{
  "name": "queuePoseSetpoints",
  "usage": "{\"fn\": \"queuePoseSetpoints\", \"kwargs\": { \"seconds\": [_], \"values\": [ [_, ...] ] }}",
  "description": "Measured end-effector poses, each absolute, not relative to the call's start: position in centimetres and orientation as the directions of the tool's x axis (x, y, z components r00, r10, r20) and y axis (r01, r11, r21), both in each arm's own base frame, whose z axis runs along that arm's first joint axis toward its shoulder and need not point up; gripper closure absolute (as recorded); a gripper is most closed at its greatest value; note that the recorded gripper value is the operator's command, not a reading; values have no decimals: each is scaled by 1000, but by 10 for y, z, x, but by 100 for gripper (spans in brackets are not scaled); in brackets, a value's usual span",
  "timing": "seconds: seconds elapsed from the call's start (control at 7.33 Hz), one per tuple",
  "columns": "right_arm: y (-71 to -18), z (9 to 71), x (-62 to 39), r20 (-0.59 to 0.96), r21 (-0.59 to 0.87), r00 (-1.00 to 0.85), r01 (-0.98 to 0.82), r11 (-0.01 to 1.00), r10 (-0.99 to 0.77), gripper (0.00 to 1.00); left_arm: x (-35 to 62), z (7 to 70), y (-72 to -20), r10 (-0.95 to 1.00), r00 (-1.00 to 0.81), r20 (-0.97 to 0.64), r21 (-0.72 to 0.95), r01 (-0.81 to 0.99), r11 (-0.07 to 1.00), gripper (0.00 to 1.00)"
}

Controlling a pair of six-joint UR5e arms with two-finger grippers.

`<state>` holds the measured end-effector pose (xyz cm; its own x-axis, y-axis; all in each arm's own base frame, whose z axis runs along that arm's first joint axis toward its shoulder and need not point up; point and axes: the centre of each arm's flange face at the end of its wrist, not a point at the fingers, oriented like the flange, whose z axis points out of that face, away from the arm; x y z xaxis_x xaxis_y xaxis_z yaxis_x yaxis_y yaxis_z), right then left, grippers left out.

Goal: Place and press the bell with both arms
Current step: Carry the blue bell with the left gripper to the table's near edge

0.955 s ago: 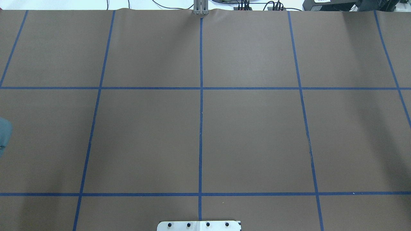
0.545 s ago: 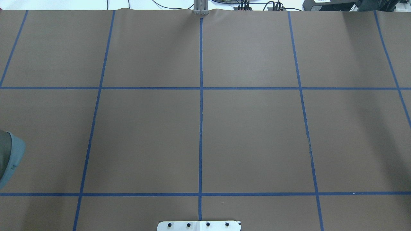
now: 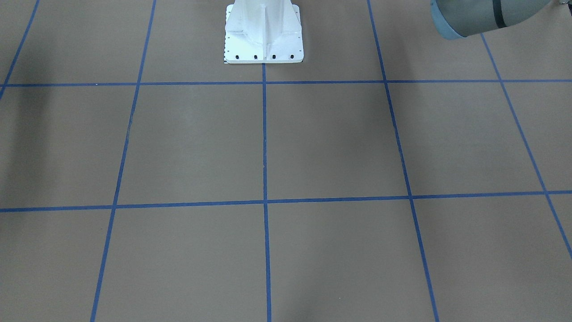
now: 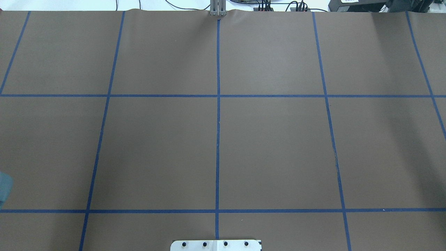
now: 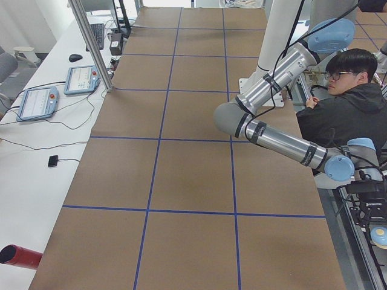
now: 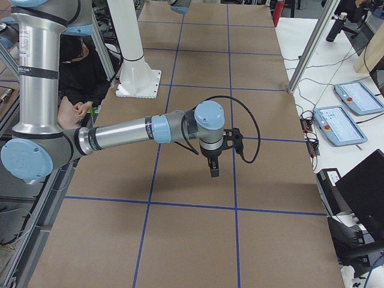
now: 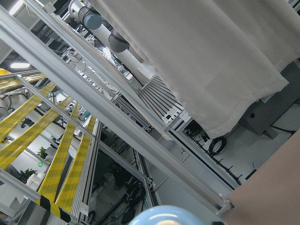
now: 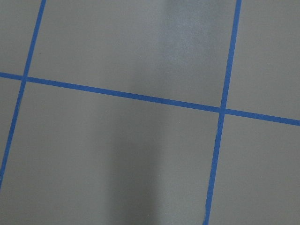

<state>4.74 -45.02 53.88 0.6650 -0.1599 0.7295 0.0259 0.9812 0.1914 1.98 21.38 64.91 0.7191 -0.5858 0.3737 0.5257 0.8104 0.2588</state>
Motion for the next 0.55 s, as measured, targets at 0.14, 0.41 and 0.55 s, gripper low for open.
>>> {"fn": "queuePoseSetpoints", "kwargs": {
  "seconds": [0.14, 0.41, 0.55],
  "values": [
    [-450, 540, 47, 728, 191, 667, 26, 981, -160, 0, 13, 639, 238, -517, 775, 364, 234, 462, 856, 100],
    [-451, 541, 48, 725, 191, 670, 27, 981, -160, 0, 6, 616, 276, -361, 877, 317, 173, 321, 931, 100],
    [-451, 541, 48, 725, 191, 670, 27, 981, -159, 0, 6, 603, 290, -285, 916, 283, 150, 251, 956, 100]
  ]
}}
